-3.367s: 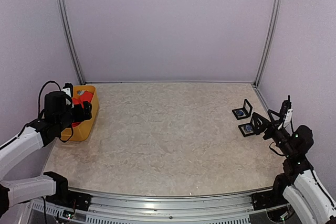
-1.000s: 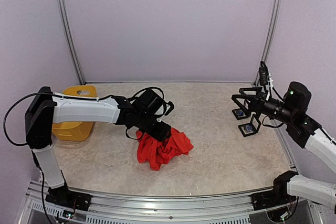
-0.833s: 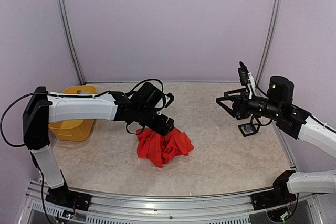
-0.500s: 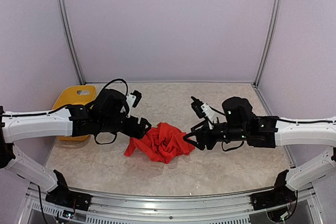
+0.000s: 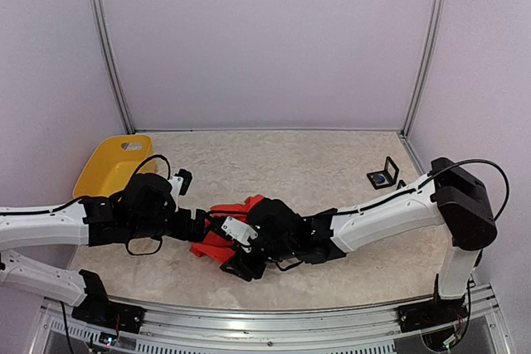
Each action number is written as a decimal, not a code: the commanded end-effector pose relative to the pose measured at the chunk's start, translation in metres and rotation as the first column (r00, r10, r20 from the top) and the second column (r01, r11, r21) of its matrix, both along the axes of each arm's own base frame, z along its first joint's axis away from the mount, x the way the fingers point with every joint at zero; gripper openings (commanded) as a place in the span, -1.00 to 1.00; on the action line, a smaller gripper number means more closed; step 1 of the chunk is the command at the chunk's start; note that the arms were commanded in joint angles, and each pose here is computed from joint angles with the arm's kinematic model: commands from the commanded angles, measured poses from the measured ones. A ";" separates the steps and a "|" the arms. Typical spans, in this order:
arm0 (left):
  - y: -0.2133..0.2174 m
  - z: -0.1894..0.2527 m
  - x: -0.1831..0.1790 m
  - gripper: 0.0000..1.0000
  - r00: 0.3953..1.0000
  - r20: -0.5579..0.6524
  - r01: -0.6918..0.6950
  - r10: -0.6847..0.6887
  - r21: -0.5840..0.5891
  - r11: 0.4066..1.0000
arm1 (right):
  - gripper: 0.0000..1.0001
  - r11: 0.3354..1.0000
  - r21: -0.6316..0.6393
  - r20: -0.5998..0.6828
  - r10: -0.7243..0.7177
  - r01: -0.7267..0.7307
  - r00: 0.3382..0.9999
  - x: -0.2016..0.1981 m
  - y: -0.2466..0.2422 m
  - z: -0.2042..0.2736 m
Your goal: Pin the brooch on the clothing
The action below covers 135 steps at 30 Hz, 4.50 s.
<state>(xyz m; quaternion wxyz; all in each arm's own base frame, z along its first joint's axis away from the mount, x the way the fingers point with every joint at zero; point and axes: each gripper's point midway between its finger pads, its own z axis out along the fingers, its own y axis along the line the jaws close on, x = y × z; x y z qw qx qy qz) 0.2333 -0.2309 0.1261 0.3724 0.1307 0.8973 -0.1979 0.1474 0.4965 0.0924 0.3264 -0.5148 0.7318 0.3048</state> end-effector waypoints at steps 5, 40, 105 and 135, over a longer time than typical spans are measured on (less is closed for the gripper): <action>0.005 0.005 0.002 0.93 0.999 0.014 -0.043 0.044 -0.062 0.997 | -0.03 0.996 0.014 0.132 -0.086 0.085 0.988 0.013 0.044 -0.018; 0.037 0.158 0.016 0.90 0.943 0.327 -0.038 0.064 -0.084 0.996 | -1.00 0.787 0.445 0.148 -0.536 0.428 0.832 0.158 -0.145 0.315; -0.040 -0.099 -0.078 -1.00 0.925 -0.315 0.280 -0.213 0.184 0.942 | -0.04 0.860 -0.378 0.103 -0.330 0.344 0.938 0.178 -0.183 -0.013; -0.004 0.063 -0.008 -1.00 0.994 0.111 -0.014 -0.024 0.328 0.945 | -1.00 0.695 -0.077 0.383 -0.641 0.715 0.665 0.228 -0.246 0.175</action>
